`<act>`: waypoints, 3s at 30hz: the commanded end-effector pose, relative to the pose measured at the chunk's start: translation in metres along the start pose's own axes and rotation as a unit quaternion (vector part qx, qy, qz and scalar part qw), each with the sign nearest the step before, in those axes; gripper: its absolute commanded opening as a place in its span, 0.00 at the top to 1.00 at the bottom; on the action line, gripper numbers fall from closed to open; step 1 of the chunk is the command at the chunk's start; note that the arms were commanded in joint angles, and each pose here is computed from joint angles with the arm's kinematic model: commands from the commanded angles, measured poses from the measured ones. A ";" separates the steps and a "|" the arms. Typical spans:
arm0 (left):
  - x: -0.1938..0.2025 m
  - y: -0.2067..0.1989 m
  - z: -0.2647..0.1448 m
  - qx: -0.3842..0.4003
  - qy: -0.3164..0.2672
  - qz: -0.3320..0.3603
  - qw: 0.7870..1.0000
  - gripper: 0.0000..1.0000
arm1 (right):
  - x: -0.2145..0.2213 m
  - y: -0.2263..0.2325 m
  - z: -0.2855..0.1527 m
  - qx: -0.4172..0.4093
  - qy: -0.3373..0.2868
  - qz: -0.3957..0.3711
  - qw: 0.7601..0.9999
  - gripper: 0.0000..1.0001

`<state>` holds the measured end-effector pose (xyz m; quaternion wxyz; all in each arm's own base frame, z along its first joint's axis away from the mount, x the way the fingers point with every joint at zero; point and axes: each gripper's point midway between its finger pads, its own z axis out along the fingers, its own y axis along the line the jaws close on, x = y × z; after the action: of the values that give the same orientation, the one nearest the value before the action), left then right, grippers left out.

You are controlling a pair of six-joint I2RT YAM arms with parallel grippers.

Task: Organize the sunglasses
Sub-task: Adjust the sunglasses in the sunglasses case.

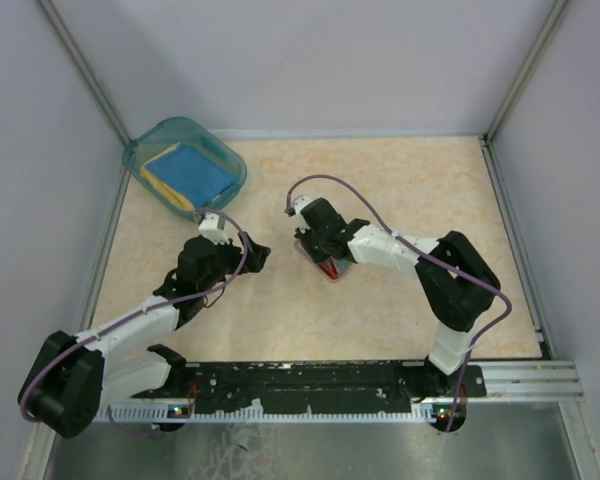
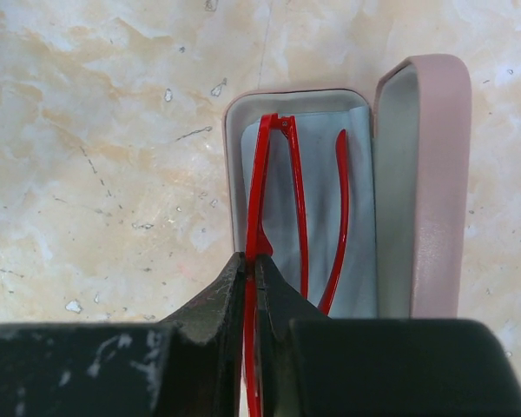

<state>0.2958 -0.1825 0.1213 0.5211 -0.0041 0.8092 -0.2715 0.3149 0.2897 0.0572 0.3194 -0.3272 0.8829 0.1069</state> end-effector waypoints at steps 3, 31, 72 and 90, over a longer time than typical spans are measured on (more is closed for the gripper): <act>-0.007 -0.002 0.000 0.003 -0.011 -0.001 1.000 0.00 | -0.023 0.005 -0.016 -0.022 -0.040 -0.010 0.999 0.93; -0.006 -0.007 0.007 0.015 -0.003 0.000 1.000 0.00 | -0.033 -0.001 -0.025 -0.004 -0.055 -0.008 0.998 0.76; 0.032 -0.031 0.063 0.008 0.089 0.081 0.993 0.02 | -0.028 -0.028 -0.046 0.125 -0.119 0.058 0.983 0.87; 0.050 -0.036 0.059 0.016 0.083 0.075 0.994 0.02 | -0.019 -0.032 -0.025 0.148 -0.099 0.083 0.981 0.92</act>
<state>0.3155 -0.2504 0.0744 0.4569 0.0940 0.8537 -0.2314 0.3214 0.2546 0.0766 0.4104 -0.2173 0.8853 0.0257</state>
